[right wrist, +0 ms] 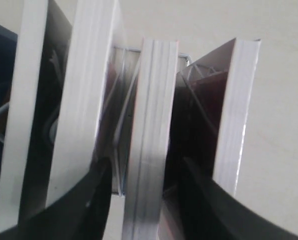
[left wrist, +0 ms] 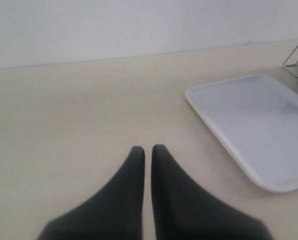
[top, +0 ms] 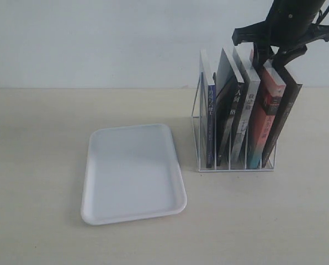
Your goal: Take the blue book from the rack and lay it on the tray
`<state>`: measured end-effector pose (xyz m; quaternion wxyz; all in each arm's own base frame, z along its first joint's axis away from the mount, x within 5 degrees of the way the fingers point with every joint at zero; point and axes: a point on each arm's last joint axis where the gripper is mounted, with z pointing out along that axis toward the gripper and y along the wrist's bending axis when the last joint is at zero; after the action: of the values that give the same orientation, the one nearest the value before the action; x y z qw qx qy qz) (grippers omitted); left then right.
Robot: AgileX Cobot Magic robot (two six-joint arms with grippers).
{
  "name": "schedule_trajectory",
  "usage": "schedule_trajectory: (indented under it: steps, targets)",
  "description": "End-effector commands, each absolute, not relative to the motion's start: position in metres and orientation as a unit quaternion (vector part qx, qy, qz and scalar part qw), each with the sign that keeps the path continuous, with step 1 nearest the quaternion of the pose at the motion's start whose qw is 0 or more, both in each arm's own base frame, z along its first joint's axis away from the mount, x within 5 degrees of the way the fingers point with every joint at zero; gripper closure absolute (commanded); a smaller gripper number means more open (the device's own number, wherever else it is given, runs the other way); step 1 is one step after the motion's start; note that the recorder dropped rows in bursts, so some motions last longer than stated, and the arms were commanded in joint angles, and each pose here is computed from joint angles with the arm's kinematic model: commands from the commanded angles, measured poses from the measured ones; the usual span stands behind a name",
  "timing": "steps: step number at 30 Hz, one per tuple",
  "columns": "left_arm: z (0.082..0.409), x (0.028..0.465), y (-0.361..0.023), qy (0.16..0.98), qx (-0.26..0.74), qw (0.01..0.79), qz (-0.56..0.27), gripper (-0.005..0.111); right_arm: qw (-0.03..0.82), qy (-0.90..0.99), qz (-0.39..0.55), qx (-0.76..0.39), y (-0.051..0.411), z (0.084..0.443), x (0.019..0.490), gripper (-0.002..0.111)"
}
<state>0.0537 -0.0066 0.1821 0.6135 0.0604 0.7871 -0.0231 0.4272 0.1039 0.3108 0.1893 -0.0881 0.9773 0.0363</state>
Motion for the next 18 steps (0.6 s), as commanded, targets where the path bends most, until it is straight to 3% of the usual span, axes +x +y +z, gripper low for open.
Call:
schedule_trajectory:
  steps: [1,10,18]
  targets:
    - [0.185,0.054,-0.007,0.781,0.057,0.622,-0.025,0.102,0.224,0.97,0.038,-0.088,0.1,0.334,0.423,0.066]
    - [0.185,0.054,-0.007,0.781,0.057,0.622,-0.025,0.102,0.297,0.949,0.06,-0.087,0.101,0.382,0.42,0.066]
    - [0.185,0.054,-0.007,0.781,0.057,0.622,-0.025,0.102,0.285,0.945,0.132,-0.091,0.114,0.382,0.417,0.066]
